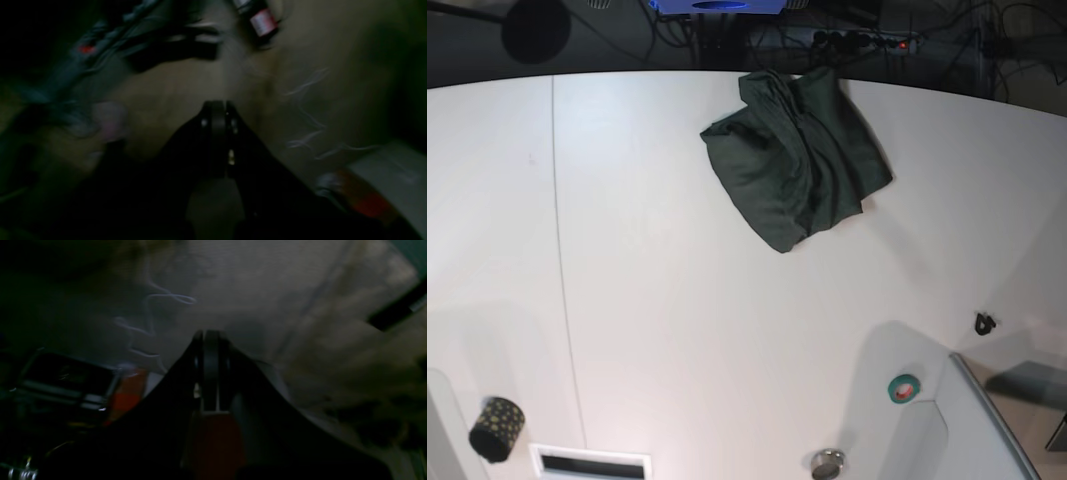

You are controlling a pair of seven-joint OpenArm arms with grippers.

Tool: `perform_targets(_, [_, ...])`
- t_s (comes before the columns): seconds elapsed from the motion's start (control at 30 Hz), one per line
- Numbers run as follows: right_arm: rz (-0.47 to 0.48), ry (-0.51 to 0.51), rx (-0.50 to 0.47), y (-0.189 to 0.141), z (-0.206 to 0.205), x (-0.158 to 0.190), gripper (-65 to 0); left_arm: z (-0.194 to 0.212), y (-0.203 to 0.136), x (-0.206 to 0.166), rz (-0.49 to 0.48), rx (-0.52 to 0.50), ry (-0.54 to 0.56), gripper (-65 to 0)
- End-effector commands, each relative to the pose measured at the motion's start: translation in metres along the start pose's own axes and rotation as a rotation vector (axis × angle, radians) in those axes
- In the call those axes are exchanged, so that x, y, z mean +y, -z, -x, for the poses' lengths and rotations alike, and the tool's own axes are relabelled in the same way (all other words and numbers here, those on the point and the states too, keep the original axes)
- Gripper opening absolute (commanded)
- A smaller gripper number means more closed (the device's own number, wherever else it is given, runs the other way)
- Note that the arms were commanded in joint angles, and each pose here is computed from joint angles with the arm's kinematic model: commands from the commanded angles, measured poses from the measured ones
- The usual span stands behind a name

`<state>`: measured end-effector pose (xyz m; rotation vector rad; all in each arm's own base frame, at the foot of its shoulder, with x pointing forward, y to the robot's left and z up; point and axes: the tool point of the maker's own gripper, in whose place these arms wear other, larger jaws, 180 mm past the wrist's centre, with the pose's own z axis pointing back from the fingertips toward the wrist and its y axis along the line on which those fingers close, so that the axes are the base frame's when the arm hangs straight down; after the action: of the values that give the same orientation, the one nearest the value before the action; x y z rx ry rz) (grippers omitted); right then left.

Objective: Layout the t-shirt on the table in an organized manner, then fold the t-shirt properly

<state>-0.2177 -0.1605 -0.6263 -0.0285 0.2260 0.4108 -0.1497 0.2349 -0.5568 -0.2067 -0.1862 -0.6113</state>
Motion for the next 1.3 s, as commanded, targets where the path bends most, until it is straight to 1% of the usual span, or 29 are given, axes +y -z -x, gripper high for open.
perform_targets(0.0, [0.062, 0.012, 0.044, -0.002, 0.024, -0.027, -64.5, 0.002, -0.003, -0.004, 0.006, -0.012, -0.001, -65.0])
perform_targets(0.17, [0.132, 0.141, 0.071, -0.006, 0.048, -0.061, -64.5, -0.011, -0.002, 0.000, -0.005, -0.053, 0.013, -65.0])
perform_targets(0.2, [0.150, 0.168, 0.053, -0.007, 0.049, -0.069, -64.5, -0.013, -0.001, 0.001, -0.006, -0.057, 0.015, -65.0])
perform_targets(0.3, [0.189, 0.205, 0.027, -0.013, 0.064, -0.085, -64.5, -0.019, -0.001, 0.006, -0.022, -0.074, 0.013, -65.0])
perform_targets(0.37, [0.206, 0.204, 0.009, -0.016, 0.067, -0.094, -64.5, -0.024, 0.000, 0.007, -0.028, -0.085, 0.012, -65.0])
perform_targets(0.53, [0.205, 0.196, 0.011, -0.017, 0.074, -0.093, -64.5, -0.026, 0.001, 0.007, -0.028, -0.089, 0.010, -65.0])
perform_targets(0.6, [0.205, 0.197, 0.004, -0.017, 0.071, -0.093, -64.5, -0.025, 0.001, 0.007, -0.028, -0.086, 0.010, -65.0])
perform_targets(0.73, [0.196, 0.201, -0.058, -0.015, 0.049, -0.091, -64.5, -0.024, 0.000, 0.005, -0.027, -0.086, 0.006, -65.0])
perform_targets(0.83, [0.193, 0.202, -0.061, -0.015, 0.050, -0.089, -64.7, -0.022, -0.002, 0.007, -0.031, -0.085, 0.005, -65.0])
perform_targets(0.93, [0.202, 0.199, -0.059, -0.016, 0.052, -0.095, -64.7, -0.024, -0.007, 0.019, -0.066, -0.110, -0.068, -65.0])
perform_targets(1.03, [0.212, 0.196, -0.055, -0.017, 0.055, -0.101, -64.7, -0.025, -0.011, 0.033, -0.094, -0.128, -0.116, -65.0])
perform_targets(1.27, [0.214, 0.197, -0.053, -0.017, 0.056, -0.103, -64.7, -0.030, -0.010, 0.037, -0.100, -0.142, -0.121, -65.0])
